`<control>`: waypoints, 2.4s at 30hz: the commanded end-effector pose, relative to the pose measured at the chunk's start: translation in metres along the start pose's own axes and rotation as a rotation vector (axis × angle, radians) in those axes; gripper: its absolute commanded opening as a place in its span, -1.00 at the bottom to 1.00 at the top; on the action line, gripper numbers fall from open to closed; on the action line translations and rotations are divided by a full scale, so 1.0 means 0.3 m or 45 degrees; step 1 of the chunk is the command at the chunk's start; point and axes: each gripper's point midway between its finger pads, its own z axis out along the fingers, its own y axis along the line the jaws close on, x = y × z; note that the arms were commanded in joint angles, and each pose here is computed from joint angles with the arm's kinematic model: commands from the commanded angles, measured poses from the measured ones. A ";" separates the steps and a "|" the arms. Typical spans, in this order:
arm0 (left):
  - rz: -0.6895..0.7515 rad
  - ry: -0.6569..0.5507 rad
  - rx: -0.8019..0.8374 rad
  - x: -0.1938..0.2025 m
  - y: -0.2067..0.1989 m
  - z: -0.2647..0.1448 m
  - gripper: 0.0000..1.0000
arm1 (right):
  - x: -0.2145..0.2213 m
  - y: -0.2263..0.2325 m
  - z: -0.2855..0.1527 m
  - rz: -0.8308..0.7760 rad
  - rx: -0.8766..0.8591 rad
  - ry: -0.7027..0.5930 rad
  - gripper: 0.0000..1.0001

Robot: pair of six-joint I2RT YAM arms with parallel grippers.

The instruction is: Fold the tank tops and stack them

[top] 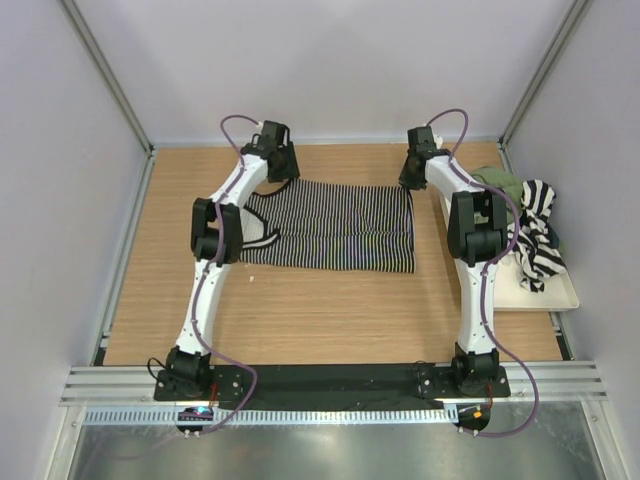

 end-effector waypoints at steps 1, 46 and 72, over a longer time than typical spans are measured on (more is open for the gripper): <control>-0.013 -0.014 0.044 -0.015 -0.035 0.006 -0.02 | -0.050 0.005 -0.018 -0.005 -0.003 -0.053 -0.64; 0.133 -0.195 0.108 0.097 -0.064 -0.470 -1.00 | 0.082 -0.037 -0.492 0.119 -0.190 -0.163 -0.97; 0.137 -0.199 0.049 0.265 0.021 -0.578 -1.00 | 0.252 -0.122 -0.587 0.100 -0.188 -0.133 -0.97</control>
